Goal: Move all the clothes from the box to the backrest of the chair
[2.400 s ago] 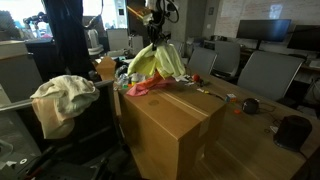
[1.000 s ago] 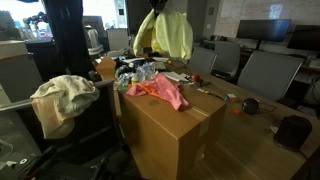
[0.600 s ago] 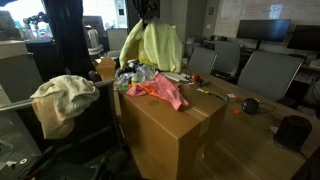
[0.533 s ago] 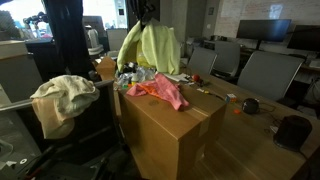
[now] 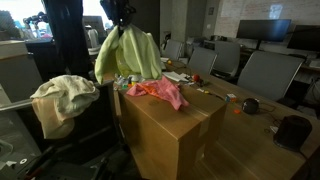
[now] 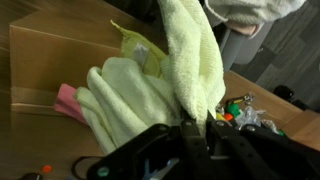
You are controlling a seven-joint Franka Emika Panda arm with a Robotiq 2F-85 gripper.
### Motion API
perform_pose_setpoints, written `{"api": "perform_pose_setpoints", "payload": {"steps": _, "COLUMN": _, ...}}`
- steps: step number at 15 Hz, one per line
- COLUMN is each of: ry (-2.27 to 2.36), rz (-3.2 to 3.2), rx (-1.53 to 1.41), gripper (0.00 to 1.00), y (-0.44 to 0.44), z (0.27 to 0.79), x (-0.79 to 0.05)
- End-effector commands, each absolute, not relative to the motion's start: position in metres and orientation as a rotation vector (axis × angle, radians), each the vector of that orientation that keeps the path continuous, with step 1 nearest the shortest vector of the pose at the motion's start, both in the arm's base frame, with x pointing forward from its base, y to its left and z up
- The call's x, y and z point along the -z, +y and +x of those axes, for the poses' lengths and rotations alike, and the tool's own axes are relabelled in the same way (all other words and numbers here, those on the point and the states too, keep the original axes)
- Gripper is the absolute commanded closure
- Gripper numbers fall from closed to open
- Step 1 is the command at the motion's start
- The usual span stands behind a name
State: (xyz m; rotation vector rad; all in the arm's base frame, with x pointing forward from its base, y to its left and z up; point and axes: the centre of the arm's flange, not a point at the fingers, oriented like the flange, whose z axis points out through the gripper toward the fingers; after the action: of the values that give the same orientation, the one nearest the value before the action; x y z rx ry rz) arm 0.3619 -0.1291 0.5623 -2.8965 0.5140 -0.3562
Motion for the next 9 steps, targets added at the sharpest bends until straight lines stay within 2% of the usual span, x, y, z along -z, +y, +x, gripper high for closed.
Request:
{"api": "perform_pose_setpoints", "payload": {"steps": 1, "ry": 0.232, "rz": -2.977, "rx": 0.299, "gripper": 0.97, "y": -0.092, "z": 0.348, "x": -0.573}}
{"api": "perform_pose_setpoints", "payload": {"steps": 9, "ry": -0.382, "rz": -3.079, "rx": 0.161, "gripper": 0.97, "y": -0.006, "z": 0.347, "x": -0.58}}
